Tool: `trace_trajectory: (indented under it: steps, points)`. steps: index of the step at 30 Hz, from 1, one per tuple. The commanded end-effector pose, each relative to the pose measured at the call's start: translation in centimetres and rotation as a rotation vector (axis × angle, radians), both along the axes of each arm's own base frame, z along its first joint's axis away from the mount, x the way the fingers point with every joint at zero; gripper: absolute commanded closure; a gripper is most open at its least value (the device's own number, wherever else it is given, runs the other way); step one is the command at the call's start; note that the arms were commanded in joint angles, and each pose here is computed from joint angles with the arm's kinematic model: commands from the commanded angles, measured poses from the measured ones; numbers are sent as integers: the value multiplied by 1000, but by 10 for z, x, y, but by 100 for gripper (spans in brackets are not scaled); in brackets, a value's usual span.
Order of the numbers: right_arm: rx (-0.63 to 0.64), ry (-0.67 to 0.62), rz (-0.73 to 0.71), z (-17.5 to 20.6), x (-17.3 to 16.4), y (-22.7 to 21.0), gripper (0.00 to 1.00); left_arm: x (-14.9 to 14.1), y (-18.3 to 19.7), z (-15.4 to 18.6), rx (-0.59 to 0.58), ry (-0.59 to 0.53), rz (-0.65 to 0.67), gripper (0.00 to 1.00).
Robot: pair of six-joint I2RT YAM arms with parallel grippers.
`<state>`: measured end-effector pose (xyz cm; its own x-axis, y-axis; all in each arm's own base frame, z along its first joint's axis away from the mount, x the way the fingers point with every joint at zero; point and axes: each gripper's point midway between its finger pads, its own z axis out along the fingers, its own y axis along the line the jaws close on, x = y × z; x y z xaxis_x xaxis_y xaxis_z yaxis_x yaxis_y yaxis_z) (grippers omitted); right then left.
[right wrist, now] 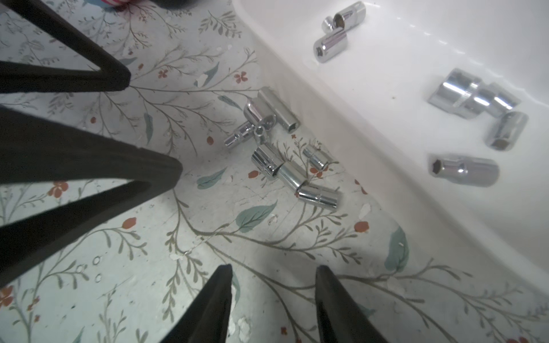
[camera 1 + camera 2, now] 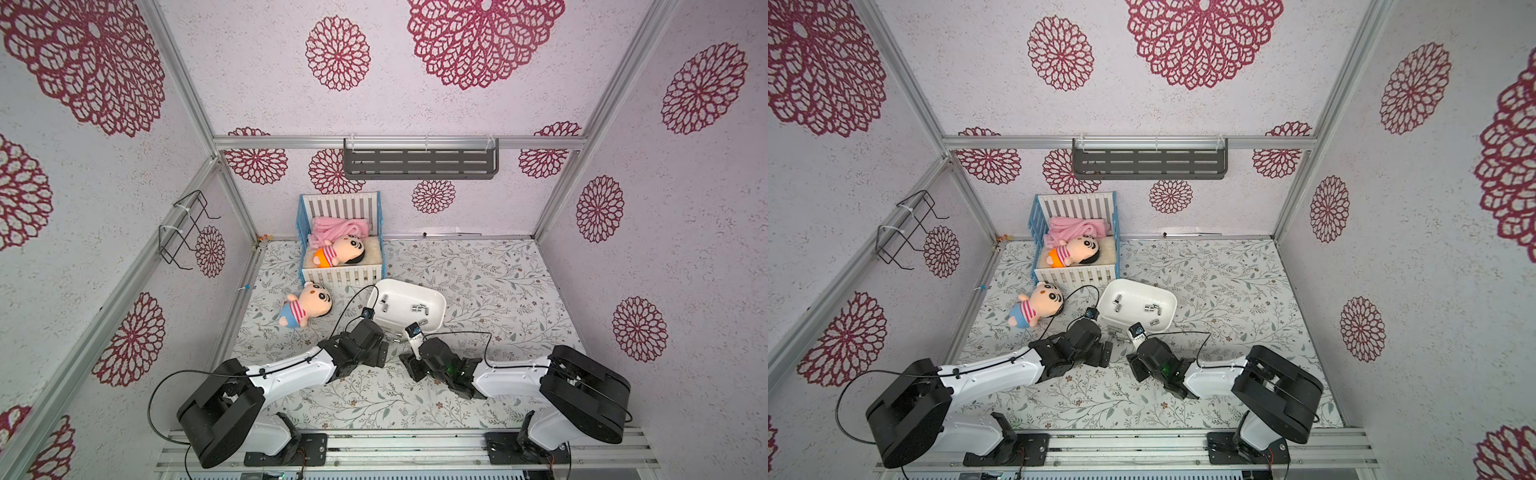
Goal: Put the screws on the desktop into the storage box
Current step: Pick up the screw from the center of the board.
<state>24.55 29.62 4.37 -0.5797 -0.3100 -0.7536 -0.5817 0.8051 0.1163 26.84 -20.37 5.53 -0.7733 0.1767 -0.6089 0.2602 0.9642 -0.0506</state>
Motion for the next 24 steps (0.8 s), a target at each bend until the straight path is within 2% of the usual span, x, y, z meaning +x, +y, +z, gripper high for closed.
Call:
trace_trajectory:
  steps: [1, 12, 24]
  points:
    - [-35, -11, -63, -1, 13, -2, 50, 7, -8, 10, -16, -29, -14, 3]
    - [-93, 9, -152, -16, 35, -13, 49, 10, -5, 7, 22, -31, -3, 3]
    - [-176, 21, -150, -34, 43, -12, 51, 13, 3, 6, 64, -33, 29, 3]
